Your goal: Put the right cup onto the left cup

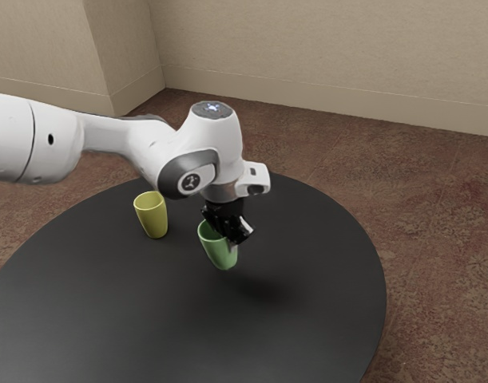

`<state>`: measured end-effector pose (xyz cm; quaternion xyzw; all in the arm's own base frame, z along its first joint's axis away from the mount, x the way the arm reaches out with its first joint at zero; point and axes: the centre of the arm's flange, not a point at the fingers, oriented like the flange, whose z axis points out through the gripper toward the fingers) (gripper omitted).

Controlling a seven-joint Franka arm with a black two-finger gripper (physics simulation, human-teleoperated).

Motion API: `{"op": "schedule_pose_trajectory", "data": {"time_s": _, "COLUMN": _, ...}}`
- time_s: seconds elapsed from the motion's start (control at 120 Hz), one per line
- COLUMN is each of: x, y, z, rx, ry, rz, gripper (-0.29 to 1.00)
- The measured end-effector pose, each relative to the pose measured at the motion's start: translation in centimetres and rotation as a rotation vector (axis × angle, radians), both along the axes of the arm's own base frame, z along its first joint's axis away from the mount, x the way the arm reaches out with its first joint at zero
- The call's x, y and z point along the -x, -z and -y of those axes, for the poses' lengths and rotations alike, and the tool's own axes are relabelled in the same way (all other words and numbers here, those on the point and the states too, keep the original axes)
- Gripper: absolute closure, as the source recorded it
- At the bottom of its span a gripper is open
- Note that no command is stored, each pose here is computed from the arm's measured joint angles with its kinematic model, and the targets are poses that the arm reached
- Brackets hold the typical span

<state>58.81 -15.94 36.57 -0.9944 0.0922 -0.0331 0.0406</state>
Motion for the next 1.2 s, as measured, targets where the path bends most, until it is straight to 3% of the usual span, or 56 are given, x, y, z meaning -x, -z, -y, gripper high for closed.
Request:
{"op": "schedule_pose_trajectory", "data": {"time_s": 0.333, "x": -0.1, "y": -7.6, "z": -8.4, "rx": -0.064, "ry": -0.141, "rz": 0.059, "gripper": 0.78}}
{"op": "schedule_pose_trajectory", "data": {"time_s": 0.675, "x": -1.1, "y": -13.9, "z": -16.3, "rx": -0.086, "ry": -0.229, "rz": 0.067, "gripper": 0.78}}
{"op": "schedule_pose_trajectory", "data": {"time_s": 0.958, "x": -1.6, "y": -12.4, "z": -21.9, "rx": -0.070, "ry": -0.254, "rz": -0.017, "gripper": 0.78}}
{"op": "schedule_pose_trajectory", "data": {"time_s": 1.2, "x": -4.0, "y": -12.1, "z": -24.9, "rx": -0.052, "ry": -0.226, "rz": -0.019, "gripper": 0.78}}
